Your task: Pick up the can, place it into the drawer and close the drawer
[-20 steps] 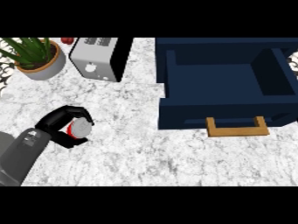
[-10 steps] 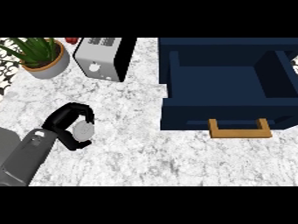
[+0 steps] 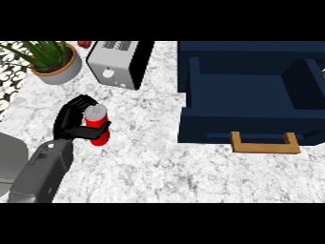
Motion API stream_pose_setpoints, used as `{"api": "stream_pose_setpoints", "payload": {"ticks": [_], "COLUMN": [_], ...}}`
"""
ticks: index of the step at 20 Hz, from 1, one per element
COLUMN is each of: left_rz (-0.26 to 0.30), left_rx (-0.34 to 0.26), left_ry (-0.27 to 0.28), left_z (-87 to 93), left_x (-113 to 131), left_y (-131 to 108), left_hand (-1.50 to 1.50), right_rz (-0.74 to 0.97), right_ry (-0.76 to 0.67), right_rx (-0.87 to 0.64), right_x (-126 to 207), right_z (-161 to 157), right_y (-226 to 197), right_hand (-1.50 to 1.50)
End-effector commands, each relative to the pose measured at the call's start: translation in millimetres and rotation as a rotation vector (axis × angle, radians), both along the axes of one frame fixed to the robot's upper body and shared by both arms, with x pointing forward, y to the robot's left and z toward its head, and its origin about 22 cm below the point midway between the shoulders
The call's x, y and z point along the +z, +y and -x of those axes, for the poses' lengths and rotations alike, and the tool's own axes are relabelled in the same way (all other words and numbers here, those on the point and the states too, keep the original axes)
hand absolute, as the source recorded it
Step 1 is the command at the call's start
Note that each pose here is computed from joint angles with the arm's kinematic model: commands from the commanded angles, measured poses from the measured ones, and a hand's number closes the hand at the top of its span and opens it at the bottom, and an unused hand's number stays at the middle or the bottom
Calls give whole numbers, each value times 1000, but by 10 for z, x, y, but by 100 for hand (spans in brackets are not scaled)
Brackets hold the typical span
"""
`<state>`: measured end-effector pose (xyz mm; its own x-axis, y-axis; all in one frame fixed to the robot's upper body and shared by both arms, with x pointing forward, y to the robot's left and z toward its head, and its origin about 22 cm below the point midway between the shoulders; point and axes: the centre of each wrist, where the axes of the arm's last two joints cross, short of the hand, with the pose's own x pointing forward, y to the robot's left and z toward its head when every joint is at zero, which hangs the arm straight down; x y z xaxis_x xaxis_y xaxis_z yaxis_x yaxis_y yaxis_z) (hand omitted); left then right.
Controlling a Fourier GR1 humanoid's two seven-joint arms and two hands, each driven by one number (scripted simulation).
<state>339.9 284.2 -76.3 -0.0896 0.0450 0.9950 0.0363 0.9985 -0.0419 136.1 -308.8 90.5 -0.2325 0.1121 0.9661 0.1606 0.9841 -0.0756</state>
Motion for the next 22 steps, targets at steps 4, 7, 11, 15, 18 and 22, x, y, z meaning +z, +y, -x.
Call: {"api": "stream_pose_setpoints", "payload": {"ticks": [4,7,11,15,18,22], "left_rz": [-7,-41,-36,-31,-66,-106], "left_rx": [10,-22,-36,-65,-83,-89], "left_ry": [-73,-120,-120,-108,-131,-166], "left_z": [-133,-325,-135,-139,-164,-219], "left_x": [487,1063,1369,1817,2140,2314], "left_y": [-658,-792,-1103,-1595,-1825,-2039], "left_hand": [150,150,150,150,150,150], "right_rz": [19,-5,-1,-7,-11,-5], "right_ry": [0,-7,-23,-13,-30,-20], "right_rx": [-6,-5,-10,1,8,19], "right_x": [6,52,175,137,54,61], "right_z": [82,76,49,-48,-13,-30], "right_y": [-89,75,93,5,97,-6], "right_hand": [-150,-150,-150,-150,-150,-150]}}
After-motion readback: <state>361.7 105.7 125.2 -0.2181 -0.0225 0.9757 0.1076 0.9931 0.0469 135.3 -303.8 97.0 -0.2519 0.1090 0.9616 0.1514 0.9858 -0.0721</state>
